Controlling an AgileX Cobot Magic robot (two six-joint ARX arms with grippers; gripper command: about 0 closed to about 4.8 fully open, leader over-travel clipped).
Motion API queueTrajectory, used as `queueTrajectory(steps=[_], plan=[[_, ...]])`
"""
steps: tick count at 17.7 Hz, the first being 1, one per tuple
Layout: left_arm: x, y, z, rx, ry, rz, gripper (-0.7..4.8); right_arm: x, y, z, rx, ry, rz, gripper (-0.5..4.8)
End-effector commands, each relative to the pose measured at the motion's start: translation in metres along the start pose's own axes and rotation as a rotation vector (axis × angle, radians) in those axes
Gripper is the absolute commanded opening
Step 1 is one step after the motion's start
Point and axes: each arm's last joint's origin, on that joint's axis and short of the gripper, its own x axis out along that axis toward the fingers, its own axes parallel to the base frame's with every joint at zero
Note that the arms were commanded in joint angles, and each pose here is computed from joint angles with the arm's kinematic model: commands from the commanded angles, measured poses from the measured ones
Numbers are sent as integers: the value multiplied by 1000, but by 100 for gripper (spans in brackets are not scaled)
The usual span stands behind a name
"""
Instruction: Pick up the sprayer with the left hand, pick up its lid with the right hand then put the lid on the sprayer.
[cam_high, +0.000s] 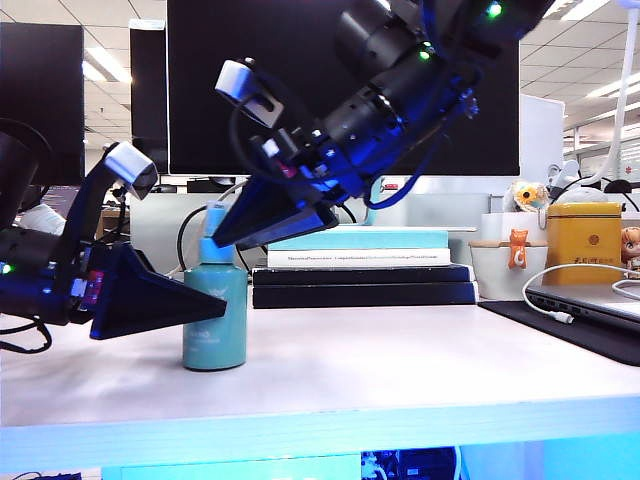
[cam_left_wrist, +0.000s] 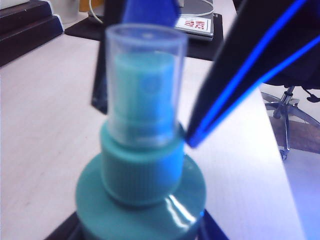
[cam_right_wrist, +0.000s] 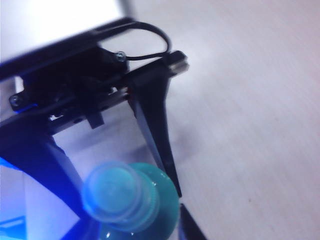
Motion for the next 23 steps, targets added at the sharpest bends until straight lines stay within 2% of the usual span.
queueTrajectory(steps=[1,3,9,13,18,20,21,23], plan=[[0,-2,-3,-24,14,-6,268,-1,-2,2,-11,-6,-25,323],[0,-2,-3,-27,16,-6,268,-2,-2,2,-11,-7,-26,338],[1,-1,-8,-35,33,12,268,-9,-2,6,-14,-20,-27,338],[1,-1,-7,-24,28,19,268,-43,0,22,-25,-73,-72,338],[1,0,-5,-27,23,35,271,-68,0,21,23,-36,-97,337],[1,1,-4,-36,15,40,320,-74,2,24,13,-53,-110,337],[1,1,-3,-42,10,45,382,-75,2,25,16,-54,-111,337],[1,1,-3,-45,9,45,383,-76,3,24,21,-47,-108,337]])
